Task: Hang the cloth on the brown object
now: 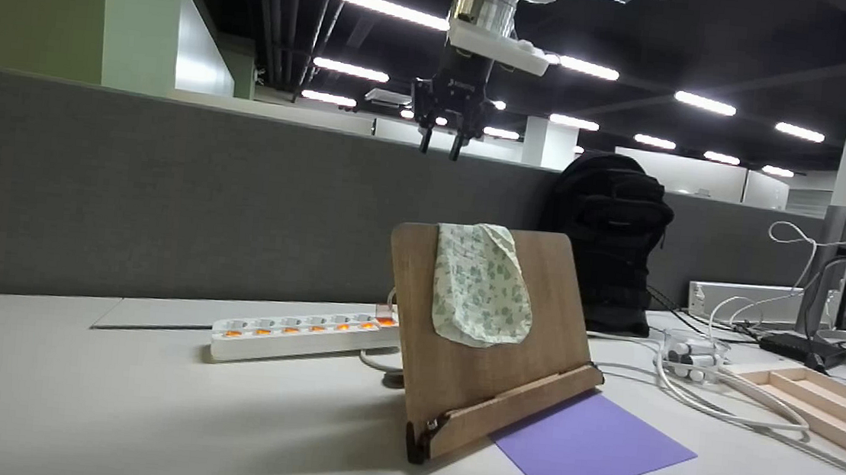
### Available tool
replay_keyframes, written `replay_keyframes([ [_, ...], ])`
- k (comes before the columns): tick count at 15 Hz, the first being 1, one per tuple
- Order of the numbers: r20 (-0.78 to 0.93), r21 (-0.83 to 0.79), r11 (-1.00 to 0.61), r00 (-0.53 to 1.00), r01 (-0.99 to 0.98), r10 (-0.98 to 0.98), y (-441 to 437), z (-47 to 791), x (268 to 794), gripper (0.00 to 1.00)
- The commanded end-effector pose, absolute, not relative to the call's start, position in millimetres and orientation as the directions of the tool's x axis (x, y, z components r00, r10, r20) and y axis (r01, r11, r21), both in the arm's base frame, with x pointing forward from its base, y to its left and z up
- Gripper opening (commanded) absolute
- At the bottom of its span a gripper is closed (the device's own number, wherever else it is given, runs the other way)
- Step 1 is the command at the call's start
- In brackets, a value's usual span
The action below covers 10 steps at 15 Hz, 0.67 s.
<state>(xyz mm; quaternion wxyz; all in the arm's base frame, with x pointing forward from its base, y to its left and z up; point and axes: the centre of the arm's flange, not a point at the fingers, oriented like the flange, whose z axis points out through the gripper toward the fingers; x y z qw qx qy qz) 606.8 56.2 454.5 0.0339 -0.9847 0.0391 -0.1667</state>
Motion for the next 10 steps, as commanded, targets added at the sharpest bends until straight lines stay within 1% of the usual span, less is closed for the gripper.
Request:
replay_keyframes([
  [1,0.305,-0.065,-0.994,0.947,-0.088,-0.103,57.3,462.8,616.0,0.83],
  [2,0.288,-0.052,-0.995,0.953,-0.084,-0.096,56.7,463.1,615.0,0.89],
  [3,0.255,-0.033,-0.998,0.965,-0.049,-0.056,55.2,463.6,613.1,0.97],
  [4,0.223,-0.020,-1.000,0.975,-0.015,-0.019,53.9,463.3,611.5,0.99],
  [7,0.111,0.019,-0.995,0.988,0.102,0.103,50.1,464.2,606.5,1.00],
  [8,0.075,0.031,-0.990,0.988,0.135,0.137,40.3,435.4,570.4,1.00],
  [10,-0.003,0.039,-0.981,0.982,0.187,0.188,21.6,412.2,544.5,1.00],
])
